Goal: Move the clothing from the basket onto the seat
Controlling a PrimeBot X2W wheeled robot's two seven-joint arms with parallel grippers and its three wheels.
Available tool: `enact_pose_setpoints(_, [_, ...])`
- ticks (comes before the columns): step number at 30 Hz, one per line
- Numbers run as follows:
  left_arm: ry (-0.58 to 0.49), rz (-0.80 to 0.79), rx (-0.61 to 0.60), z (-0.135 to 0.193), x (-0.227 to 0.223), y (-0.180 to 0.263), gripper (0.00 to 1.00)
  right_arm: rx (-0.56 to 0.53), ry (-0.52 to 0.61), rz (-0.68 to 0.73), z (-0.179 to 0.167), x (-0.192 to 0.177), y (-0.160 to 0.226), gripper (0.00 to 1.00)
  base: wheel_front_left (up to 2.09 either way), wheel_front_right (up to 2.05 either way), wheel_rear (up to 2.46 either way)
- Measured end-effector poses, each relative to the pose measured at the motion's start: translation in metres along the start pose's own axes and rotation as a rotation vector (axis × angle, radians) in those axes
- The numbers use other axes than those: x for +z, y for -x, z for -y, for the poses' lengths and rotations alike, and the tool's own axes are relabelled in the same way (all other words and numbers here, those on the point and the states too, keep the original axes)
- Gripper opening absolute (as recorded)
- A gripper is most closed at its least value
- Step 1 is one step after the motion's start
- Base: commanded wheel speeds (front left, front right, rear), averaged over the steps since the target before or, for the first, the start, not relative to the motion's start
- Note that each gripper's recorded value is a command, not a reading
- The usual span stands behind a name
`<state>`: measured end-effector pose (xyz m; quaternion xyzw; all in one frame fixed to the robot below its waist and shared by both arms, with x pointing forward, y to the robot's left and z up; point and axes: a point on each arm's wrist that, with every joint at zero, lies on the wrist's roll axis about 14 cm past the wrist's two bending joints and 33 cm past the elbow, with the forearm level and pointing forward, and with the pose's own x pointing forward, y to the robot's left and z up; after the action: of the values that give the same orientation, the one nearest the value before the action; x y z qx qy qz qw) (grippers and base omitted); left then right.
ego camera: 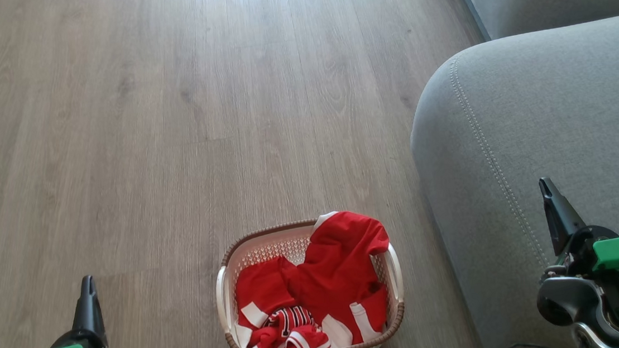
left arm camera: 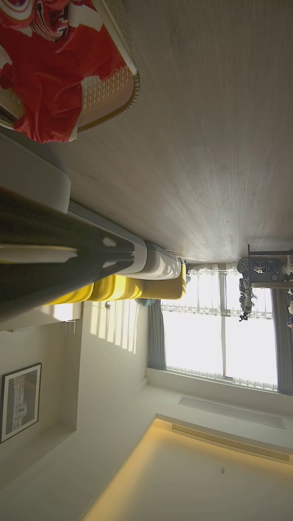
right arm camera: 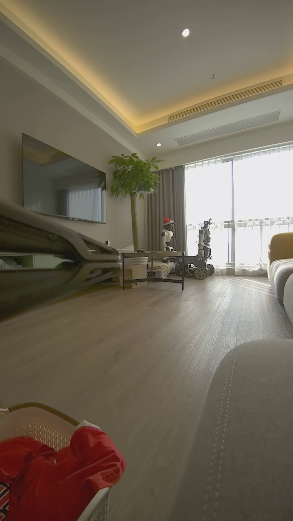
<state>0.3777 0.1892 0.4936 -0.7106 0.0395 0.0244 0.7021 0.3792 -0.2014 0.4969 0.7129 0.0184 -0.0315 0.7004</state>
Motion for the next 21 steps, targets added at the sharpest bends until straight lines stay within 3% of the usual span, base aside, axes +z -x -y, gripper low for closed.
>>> enact_pose_setpoints(12, [0.000,0.000,0.000,0.000,0.000,0.000,0.00,0.000,0.000,0.000,0.000,0.000,0.000,0.00,0.00,0.00,0.00])
enact_pose_setpoints(13, [0.001,0.000,0.004,-0.001,0.000,0.000,1.00,-0.004,-0.001,0.000,0.001,0.000,0.000,1.00,0.00,0.00,0.00])
enact_pose_setpoints(18, [0.016,0.004,0.115,-0.039,-0.002,0.014,1.00,-0.118,-0.013,0.004,0.042,-0.006,0.017,1.00,0.00,0.00,0.00])
enact_pose_setpoints(21, [0.017,0.010,0.125,-0.043,-0.001,0.017,1.00,-0.133,-0.012,0.003,0.047,-0.008,0.021,1.00,0.00,0.00,0.00])
